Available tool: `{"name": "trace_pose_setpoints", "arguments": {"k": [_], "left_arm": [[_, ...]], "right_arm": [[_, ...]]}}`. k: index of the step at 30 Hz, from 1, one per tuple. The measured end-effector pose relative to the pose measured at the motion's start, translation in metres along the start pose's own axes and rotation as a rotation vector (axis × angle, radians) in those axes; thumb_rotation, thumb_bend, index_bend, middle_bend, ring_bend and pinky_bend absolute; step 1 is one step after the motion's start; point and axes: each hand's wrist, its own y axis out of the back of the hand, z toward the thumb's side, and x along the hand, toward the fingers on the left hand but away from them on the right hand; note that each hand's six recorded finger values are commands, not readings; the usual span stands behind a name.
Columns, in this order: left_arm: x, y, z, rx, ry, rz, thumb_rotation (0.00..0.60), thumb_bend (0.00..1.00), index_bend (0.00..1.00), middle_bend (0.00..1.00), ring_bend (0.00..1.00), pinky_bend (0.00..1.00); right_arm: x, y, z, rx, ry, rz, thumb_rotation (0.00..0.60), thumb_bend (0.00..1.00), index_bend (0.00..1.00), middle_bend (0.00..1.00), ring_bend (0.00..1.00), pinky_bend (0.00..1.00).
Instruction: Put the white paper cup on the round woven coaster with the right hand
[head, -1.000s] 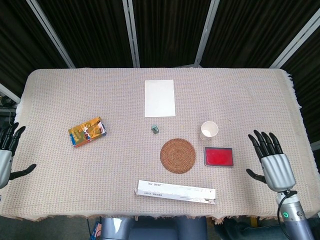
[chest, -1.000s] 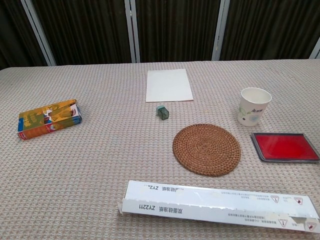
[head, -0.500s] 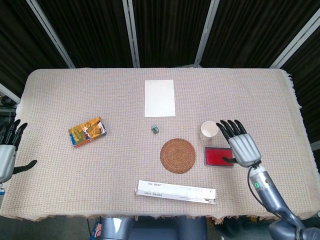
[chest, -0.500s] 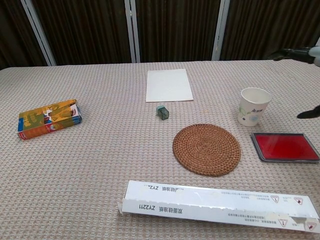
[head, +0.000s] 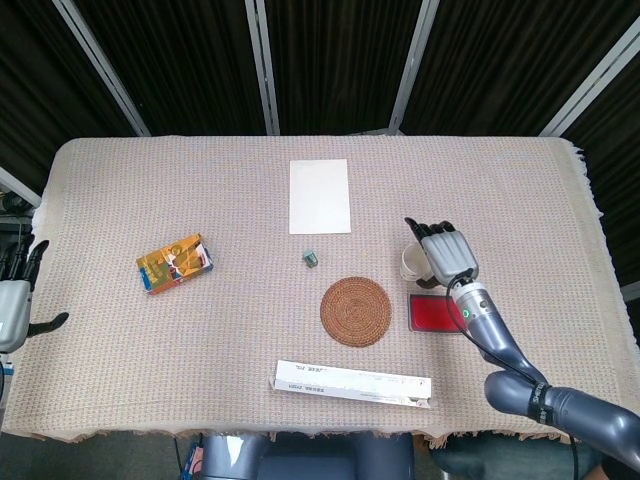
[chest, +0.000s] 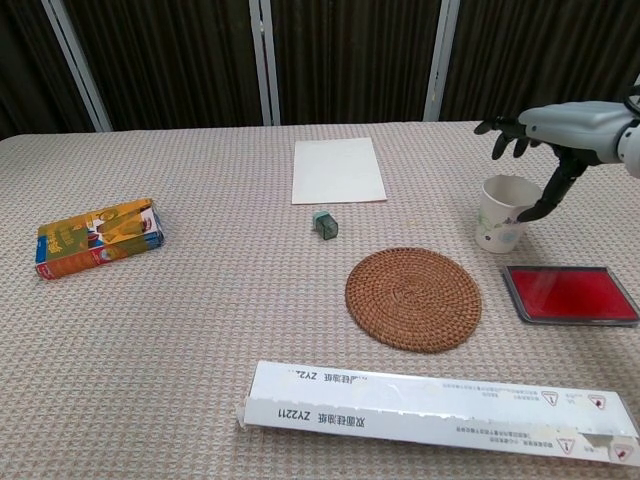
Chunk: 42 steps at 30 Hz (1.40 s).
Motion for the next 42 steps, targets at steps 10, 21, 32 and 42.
{"name": "trace_pose_setpoints", "arguments": {"k": [10, 21, 32, 42], "left_arm": [[0.003, -0.006, 0.004, 0.014, 0.004, -0.013, 0.6, 0.0, 0.0, 0.0, 0.0, 0.0], [0.002, -0.006, 0.006, 0.011, 0.0, -0.016, 0.6, 0.0, 0.0, 0.0, 0.0, 0.0], [0.0, -0.002, 0.008, -0.006, -0.019, -0.012, 0.6, 0.0, 0.0, 0.0, 0.0, 0.0], [-0.003, 0.001, 0.007, -0.022, -0.031, -0.014, 0.6, 0.0, 0.0, 0.0, 0.0, 0.0]], "right_arm": [[-0.015, -0.011, -0.003, -0.01, -0.032, 0.022, 0.6, 0.17, 0.17, 0.34, 0.34, 0.2], [-0.01, -0.008, -0.002, -0.016, -0.013, -0.005, 0.6, 0.19, 0.25, 0.4, 0.36, 0.2], [0.016, 0.015, 0.043, -0.02, 0.134, -0.065, 0.6, 0.19, 0.25, 0.4, 0.36, 0.2], [0.051, 0.001, 0.122, 0.09, 0.348, -0.061, 0.6, 0.19, 0.25, 0.4, 0.36, 0.2]]}}
